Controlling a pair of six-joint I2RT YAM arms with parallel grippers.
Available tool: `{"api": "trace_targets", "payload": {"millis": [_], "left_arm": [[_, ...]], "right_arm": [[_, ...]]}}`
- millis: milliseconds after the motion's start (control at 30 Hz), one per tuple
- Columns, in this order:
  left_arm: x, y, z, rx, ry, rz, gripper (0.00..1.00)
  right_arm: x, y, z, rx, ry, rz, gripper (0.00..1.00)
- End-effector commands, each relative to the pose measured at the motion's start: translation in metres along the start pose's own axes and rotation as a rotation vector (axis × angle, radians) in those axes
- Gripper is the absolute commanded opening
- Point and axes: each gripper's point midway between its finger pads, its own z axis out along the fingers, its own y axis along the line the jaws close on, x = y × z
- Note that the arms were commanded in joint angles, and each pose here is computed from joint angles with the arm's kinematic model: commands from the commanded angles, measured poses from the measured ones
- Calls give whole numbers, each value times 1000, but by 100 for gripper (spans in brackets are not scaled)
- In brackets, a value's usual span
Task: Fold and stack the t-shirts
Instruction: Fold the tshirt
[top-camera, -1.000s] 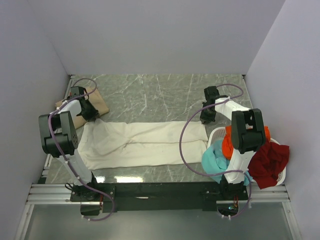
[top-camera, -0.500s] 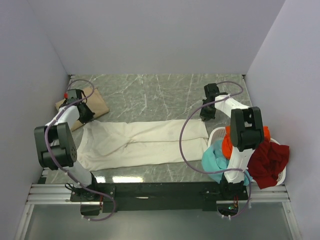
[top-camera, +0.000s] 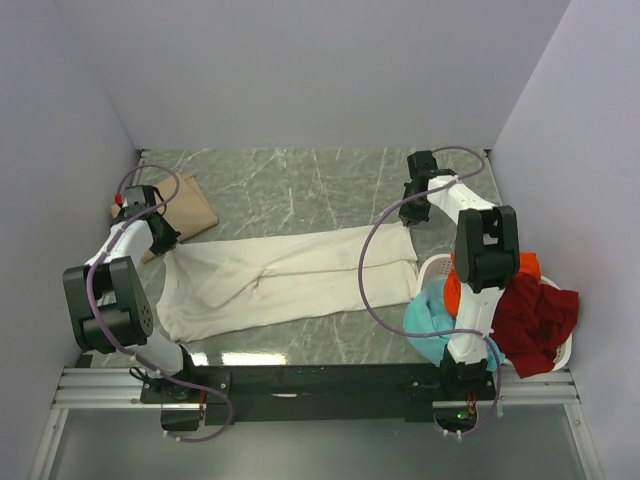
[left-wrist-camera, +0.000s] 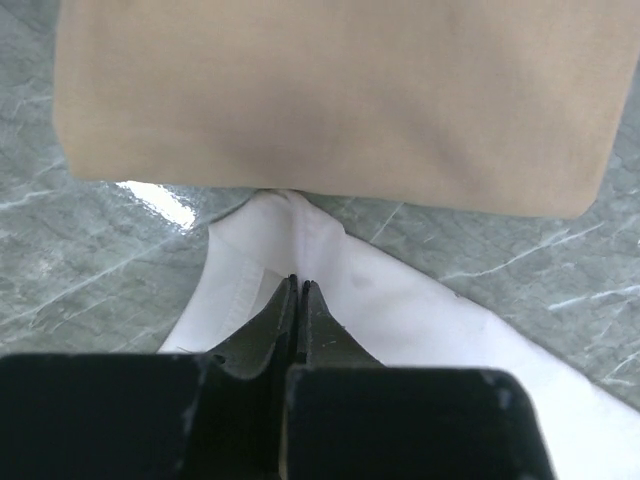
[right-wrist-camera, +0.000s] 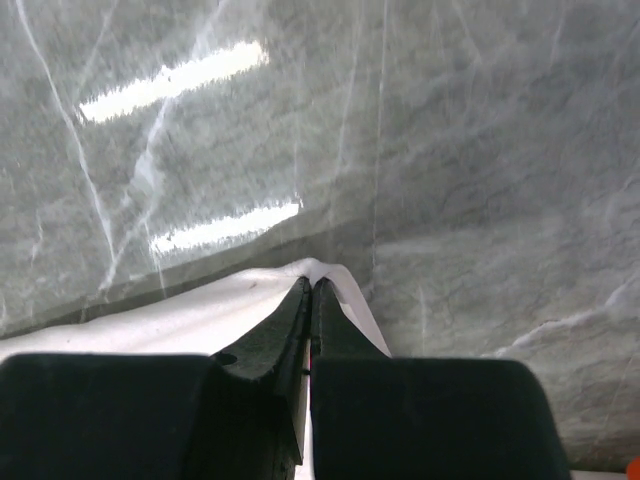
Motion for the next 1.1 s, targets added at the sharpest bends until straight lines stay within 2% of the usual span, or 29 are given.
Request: {"api": "trace_targets", "payload": {"millis": [0,267,467,633,667,767,867,967,1067], "left_arm": [[-16,3,-4,-16,-67,-11,0],[-16,11,2,-55,-63,-11,4],[-15,9,1,-44,-59,-11,31],[-23,5,-11,-26,-81,-6,43],[-24,5,-15,-20,-87,-6,46],[-32,-1,-37,23,-127,-6,52],[-29,-4,-59,65,-140,-3,56],[-16,-5,-77,110,-136,0,60],[5,-3,-88,153,-112,-9,64]], "right_arm": [[-26,-12,-1,55,-47,1,0],[-45,-16,1,86,-61,-10,0],[-51,-16,1,95,-64,-13,0],[-56,-21,-4,128,-76,-25,0],[-61,-21,-7,130,-88,-26,2],[-70,-21,-21,136,-115,-33,33],[-79,-15,-39,114,-146,-33,45],[-84,-1,-64,88,-190,-49,52],[-82,34,-93,4,-240,-89,53]]}}
